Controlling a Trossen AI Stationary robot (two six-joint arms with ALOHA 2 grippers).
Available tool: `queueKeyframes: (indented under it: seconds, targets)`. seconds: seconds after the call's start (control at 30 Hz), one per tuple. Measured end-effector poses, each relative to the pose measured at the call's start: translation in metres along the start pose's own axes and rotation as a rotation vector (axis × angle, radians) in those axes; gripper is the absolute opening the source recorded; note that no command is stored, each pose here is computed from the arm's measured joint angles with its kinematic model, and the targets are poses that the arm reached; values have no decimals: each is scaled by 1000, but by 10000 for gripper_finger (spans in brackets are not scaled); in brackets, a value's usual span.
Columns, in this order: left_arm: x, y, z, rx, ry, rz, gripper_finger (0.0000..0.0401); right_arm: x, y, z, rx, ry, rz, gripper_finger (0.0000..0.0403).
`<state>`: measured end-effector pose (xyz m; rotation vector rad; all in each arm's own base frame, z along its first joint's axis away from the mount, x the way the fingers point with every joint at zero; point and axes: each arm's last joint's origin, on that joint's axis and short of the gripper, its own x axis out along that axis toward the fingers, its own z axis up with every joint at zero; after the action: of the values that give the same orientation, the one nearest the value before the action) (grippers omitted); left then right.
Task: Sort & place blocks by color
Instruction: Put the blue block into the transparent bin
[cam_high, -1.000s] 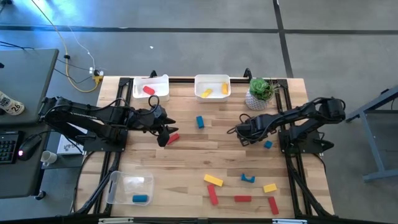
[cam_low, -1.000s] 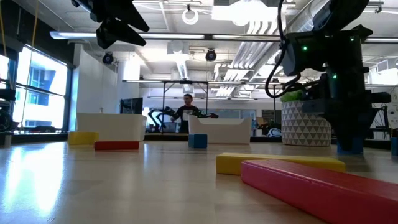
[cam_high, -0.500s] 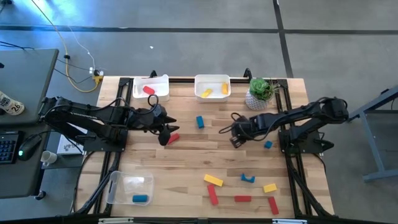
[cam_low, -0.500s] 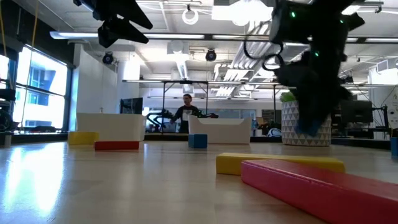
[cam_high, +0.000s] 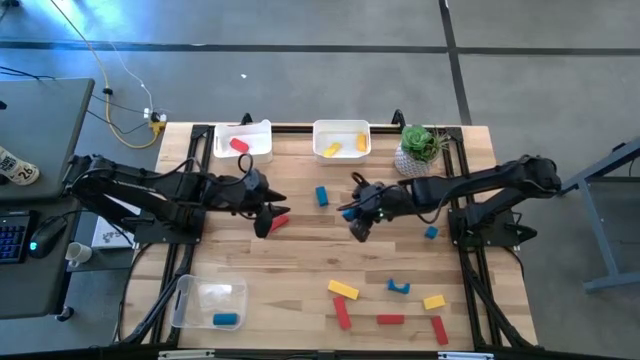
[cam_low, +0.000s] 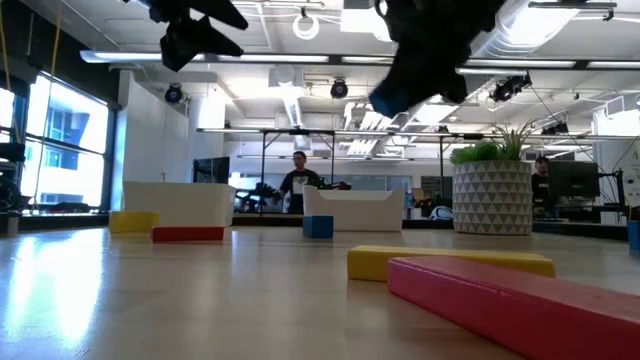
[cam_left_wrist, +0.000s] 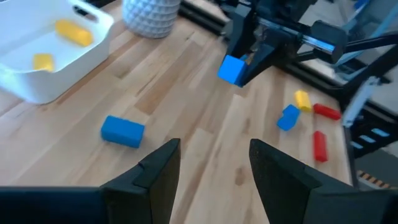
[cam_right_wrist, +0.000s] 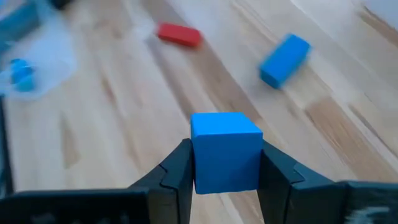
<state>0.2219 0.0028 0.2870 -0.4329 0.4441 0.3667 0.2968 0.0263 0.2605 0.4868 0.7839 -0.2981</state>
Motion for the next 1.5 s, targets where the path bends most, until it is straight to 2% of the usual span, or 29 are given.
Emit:
queueKeyframes:
  seconds: [0.17,0.4,0.57,0.7,0.87,1.07,1.2,1.5]
  targets:
    - [-2,-9,1,32,-38,-57,181,-9,18,10,-84,-57,112,107]
    - [-4,-18,8,15,-119,-125,181,-13,31,17,-171,-147,246,107]
    - [-5,-21,11,5,-156,-149,181,-15,35,22,-188,-201,280,107]
    - [-6,-21,12,49,-170,-146,181,-16,37,26,-230,-254,301,107]
    - [-5,-17,15,84,-201,-91,181,-18,35,36,-253,-335,314,107]
    - [-2,-9,19,70,-208,-60,181,-21,32,47,-304,-435,315,111]
    - [-1,-7,22,66,-198,-104,181,-21,30,51,-336,-452,328,112]
    - [-3,-14,20,72,-132,-289,181,-21,37,47,-377,-442,394,112]
